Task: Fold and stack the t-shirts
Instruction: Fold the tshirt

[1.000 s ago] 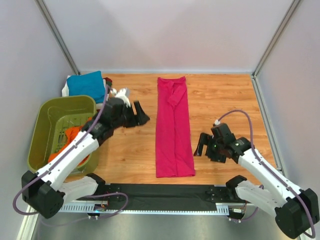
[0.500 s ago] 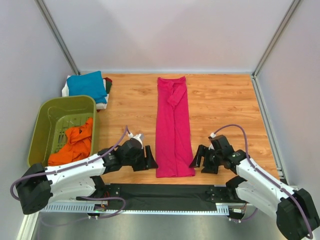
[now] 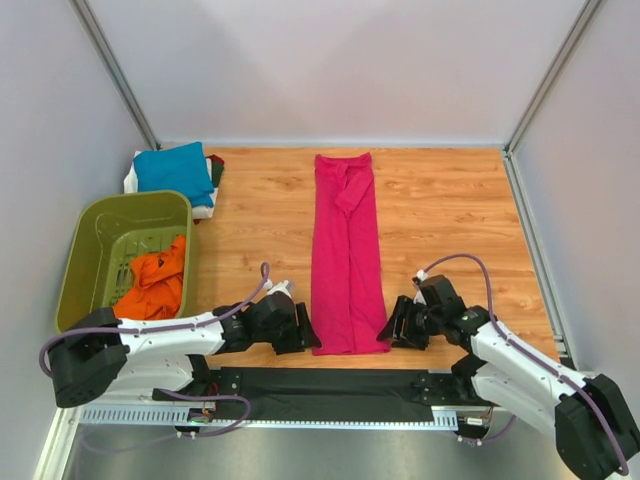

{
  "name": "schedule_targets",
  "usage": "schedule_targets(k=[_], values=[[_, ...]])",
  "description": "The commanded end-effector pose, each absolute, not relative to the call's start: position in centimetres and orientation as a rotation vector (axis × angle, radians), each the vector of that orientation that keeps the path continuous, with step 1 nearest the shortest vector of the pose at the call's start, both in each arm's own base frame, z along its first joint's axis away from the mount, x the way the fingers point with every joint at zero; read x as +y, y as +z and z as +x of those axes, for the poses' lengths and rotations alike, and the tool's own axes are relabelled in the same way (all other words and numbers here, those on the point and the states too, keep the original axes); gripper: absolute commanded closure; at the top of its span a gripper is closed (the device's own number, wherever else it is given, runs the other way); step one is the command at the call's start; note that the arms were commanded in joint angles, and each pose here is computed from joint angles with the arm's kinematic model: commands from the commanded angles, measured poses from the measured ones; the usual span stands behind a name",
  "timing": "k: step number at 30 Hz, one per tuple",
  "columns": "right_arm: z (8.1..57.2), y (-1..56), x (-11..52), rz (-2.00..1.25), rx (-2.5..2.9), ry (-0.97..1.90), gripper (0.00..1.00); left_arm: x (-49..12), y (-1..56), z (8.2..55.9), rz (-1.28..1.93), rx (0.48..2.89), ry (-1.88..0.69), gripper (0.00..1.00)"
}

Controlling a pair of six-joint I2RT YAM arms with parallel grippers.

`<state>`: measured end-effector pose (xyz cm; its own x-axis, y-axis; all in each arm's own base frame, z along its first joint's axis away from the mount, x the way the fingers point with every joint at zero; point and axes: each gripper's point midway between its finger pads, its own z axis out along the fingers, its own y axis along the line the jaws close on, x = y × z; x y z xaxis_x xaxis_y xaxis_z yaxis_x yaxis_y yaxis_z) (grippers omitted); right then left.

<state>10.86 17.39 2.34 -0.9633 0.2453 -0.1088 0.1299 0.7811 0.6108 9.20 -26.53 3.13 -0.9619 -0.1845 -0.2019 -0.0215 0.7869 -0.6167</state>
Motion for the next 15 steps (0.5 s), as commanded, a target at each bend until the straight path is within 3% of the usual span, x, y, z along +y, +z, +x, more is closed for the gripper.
schedule_targets(k=[1,15], values=[[10.2,1.2,16.9,0.321,2.812,0.905,0.47,-27.0,2.8,9.7,-0.223,2.688,-0.957,0.39],[9.9,0.5,16.7,0.315,2.818,0.894,0.66,-25.7,1.1,9.1,-0.325,2.696,-0.839,0.53]])
